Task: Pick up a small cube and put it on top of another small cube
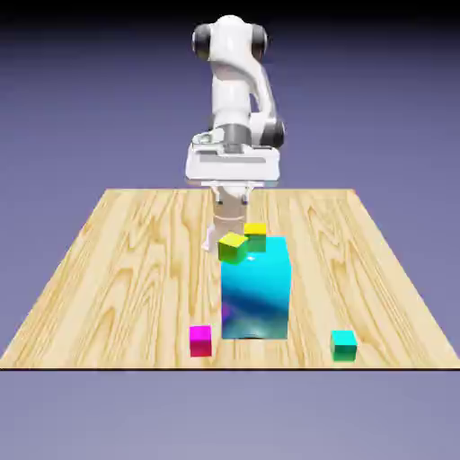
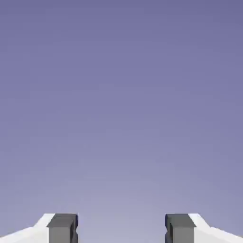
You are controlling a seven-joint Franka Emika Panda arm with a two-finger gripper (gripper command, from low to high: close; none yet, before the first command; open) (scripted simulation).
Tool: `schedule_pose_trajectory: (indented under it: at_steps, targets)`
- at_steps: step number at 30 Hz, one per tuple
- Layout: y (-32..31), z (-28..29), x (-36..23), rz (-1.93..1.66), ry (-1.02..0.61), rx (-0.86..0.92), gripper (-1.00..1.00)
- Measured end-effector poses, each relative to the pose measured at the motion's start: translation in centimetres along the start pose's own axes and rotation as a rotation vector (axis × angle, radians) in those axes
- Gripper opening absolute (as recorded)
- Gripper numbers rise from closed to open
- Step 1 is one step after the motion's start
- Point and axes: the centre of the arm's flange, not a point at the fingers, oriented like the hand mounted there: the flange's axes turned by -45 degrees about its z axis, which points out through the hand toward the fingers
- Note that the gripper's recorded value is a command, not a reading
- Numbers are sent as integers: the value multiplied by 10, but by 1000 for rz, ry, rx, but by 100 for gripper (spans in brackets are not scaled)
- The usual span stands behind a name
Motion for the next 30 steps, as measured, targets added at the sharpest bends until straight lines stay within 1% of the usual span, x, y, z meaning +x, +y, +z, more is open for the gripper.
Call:
schedule_pose_trajectory:
  at_steps: [8,15,22,30]
  targets:
    - [11,81,26,-19,-343,2,0]
    - [25,156,29,-29,-644,5,0]
    - [38,229,13,-38,-945,13,0]
    - [54,305,-27,-39,-1289,25,0]
